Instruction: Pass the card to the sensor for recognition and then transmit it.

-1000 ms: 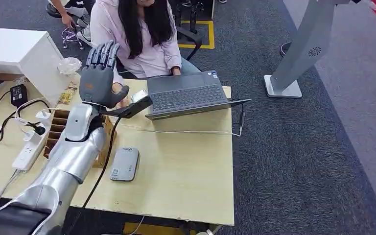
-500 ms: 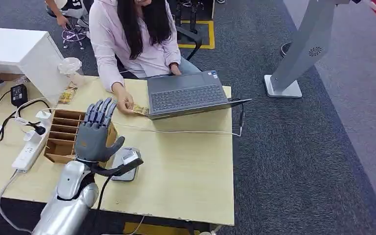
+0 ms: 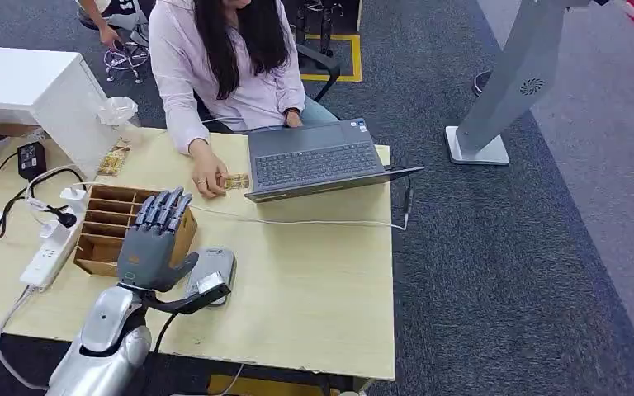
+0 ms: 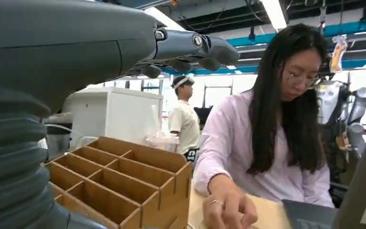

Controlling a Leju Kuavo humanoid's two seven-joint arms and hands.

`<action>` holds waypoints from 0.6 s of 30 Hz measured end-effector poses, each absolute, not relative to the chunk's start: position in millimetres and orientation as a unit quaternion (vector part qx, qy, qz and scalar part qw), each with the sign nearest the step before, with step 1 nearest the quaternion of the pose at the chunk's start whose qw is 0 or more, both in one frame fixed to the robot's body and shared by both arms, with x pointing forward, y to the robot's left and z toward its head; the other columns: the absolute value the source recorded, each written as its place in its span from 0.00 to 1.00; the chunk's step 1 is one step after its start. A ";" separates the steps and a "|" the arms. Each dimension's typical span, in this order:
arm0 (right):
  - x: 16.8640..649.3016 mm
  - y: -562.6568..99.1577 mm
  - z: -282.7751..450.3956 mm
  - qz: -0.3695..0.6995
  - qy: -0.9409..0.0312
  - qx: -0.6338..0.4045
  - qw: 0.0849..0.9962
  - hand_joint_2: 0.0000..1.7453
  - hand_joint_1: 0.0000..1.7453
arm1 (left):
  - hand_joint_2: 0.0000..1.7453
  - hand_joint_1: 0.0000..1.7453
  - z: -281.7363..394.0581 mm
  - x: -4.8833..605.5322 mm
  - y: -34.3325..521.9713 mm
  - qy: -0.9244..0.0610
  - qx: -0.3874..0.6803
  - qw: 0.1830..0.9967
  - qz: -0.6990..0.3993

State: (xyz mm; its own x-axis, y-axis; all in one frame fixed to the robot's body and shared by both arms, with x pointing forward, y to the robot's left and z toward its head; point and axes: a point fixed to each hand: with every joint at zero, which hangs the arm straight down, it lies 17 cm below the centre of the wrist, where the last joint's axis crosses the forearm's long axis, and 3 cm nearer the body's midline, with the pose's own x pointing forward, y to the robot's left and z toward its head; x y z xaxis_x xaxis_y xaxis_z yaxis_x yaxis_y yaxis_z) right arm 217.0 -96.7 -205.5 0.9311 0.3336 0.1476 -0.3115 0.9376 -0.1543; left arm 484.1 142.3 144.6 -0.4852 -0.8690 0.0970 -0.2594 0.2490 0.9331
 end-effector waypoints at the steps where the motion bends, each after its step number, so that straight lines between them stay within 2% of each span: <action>1: 216.9 -96.8 -205.6 0.164 -0.086 -0.064 0.981 1.00 0.00 | 1.00 0.00 143.3 483.5 143.1 -0.720 0.391 0.323 -0.473; 18: 210.8 -101.6 -208.3 0.136 -0.066 -0.061 0.987 1.00 0.00 | 1.00 0.00 115.0 415.1 128.8 -0.723 0.377 0.277 -0.509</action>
